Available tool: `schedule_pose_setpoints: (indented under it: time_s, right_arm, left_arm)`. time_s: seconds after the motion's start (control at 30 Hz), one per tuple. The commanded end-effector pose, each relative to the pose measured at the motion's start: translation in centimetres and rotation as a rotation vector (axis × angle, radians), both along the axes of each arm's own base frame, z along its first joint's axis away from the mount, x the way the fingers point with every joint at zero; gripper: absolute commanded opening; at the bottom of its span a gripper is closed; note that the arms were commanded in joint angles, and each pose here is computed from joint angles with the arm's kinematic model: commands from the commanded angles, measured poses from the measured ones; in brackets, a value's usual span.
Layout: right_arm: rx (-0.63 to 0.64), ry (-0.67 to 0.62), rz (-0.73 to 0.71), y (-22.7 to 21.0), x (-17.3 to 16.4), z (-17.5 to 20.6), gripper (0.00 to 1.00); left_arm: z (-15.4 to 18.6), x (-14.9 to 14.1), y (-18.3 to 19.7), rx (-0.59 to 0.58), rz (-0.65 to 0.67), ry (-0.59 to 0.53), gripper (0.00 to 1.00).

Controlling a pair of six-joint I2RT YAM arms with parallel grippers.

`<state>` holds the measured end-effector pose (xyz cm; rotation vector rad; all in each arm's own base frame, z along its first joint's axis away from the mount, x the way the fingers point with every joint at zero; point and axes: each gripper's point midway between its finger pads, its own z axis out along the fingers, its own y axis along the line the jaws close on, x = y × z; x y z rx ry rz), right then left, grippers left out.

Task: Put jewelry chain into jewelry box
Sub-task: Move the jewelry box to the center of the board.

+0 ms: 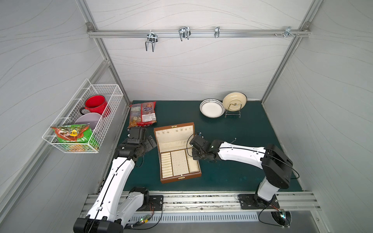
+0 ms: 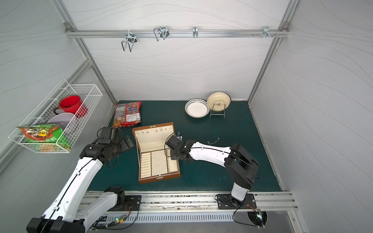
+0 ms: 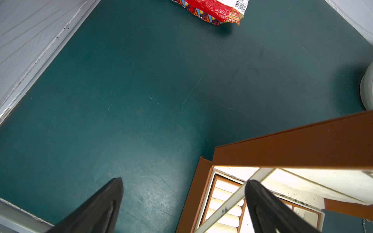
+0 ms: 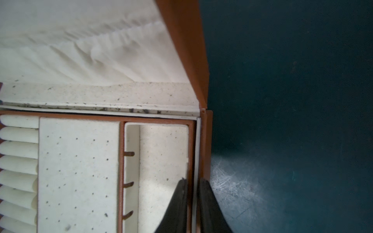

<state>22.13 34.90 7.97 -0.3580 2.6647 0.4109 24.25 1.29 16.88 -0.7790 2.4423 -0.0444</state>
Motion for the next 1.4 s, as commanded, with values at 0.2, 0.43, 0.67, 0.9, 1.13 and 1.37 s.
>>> schedule_pose_setpoints:
  time_s: [0.2, 0.43, 0.67, 0.9, 1.13, 1.37]
  right_arm:
    - [-0.039, 0.023, -0.010, 0.2, 0.5, -1.3, 0.31]
    - [-0.053, 0.018, -0.026, 0.1, 0.9, -1.6, 0.24]
    - [-0.057, -0.030, -0.150, -2.8, 2.5, -0.1, 0.13]
    - [-0.034, -0.046, -0.253, -6.6, 5.4, 1.1, 0.11]
    - [-0.029, -0.058, -0.206, -7.6, 7.7, 1.0, 0.12]
    - [-0.029, -0.047, -0.175, -8.1, 9.5, 0.6, 0.13]
  left_arm:
    - [1.7, 0.8, -0.2, 0.000, -0.009, -0.056, 0.99]
    - [1.6, 0.9, -0.1, 0.005, -0.010, -0.054, 0.99]
    - [1.7, 1.1, -0.2, 0.003, -0.011, -0.055, 0.99]
    - [1.8, 1.6, -0.5, -0.007, -0.018, -0.061, 1.00]
    - [1.5, 1.8, -1.2, -0.030, -0.045, -0.057, 1.00]
    - [1.3, 2.2, -1.8, -0.047, -0.074, -0.059, 1.00]
